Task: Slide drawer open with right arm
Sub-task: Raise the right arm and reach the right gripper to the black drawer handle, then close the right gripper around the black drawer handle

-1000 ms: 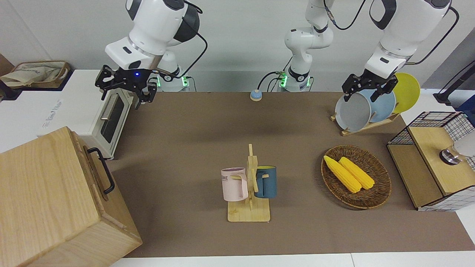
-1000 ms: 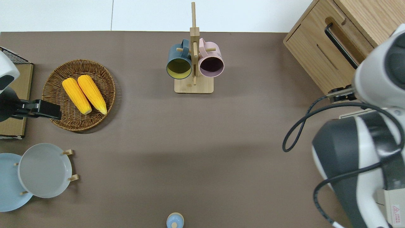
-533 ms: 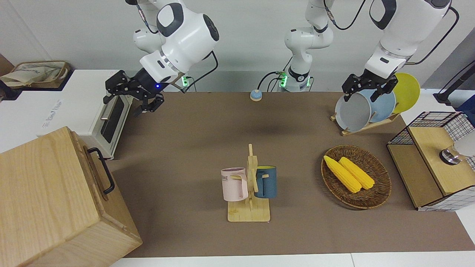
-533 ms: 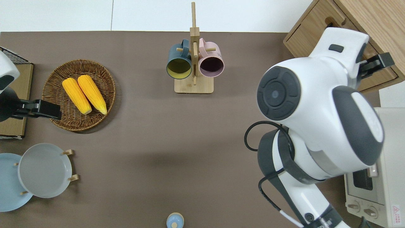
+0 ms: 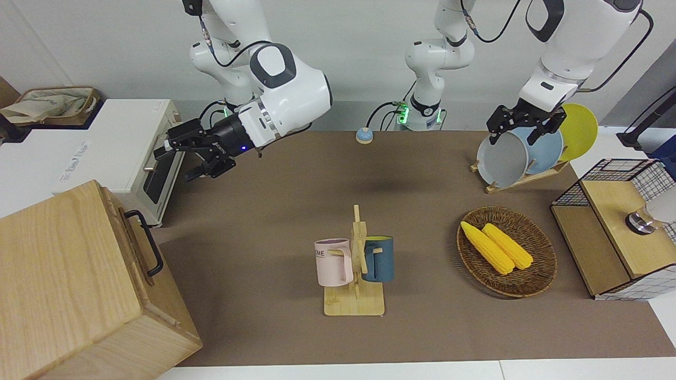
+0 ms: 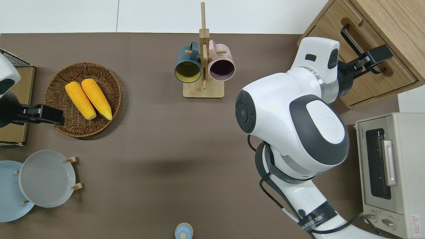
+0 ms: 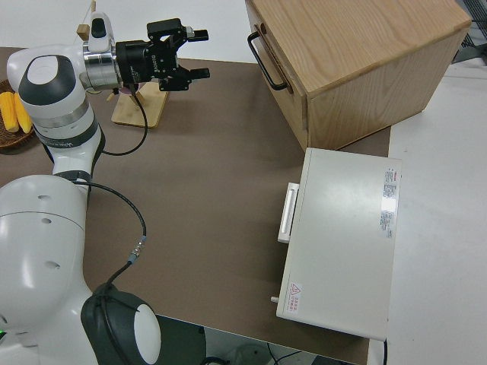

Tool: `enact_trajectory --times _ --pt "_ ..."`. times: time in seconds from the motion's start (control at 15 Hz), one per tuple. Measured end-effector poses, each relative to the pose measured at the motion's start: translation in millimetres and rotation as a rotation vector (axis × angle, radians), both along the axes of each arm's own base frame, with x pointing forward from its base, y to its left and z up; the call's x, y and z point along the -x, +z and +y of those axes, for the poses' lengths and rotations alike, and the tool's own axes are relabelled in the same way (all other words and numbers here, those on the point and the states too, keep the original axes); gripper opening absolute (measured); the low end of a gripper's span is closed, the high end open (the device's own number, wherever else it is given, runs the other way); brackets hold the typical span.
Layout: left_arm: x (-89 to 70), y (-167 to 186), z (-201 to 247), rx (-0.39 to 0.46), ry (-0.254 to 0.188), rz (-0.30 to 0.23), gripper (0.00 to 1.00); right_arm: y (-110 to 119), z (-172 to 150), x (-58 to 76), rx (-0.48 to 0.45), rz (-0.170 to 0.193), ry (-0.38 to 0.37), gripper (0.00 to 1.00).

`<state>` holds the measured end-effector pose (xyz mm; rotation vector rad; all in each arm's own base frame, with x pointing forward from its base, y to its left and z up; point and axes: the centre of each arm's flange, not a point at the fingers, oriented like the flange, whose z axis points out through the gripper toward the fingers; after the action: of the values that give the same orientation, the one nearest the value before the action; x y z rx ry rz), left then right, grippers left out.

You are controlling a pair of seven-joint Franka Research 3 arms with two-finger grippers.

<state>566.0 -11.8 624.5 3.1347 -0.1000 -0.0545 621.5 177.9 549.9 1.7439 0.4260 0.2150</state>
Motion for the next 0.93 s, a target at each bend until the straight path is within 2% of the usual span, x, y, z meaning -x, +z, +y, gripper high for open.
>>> enact_trajectory --times 0.27,0.53,0.73,0.93 --pt "0.0 0 0 0.0 0.0 0.0 1.0 -26 7 -12.7 0.039 -0.07 0.078 0.99" --pt "0.0 0 0 0.0 0.0 0.0 1.0 -71 5 -30.9 0.083 -0.133 0.125 0.99" --pt "0.0 0 0 0.0 0.0 0.0 1.0 -95 -7 -44.2 0.108 -0.157 0.147 0.99" --pt "0.0 0 0 0.0 0.0 0.0 1.0 -106 -29 -55.4 0.108 -0.18 0.15 0.99"
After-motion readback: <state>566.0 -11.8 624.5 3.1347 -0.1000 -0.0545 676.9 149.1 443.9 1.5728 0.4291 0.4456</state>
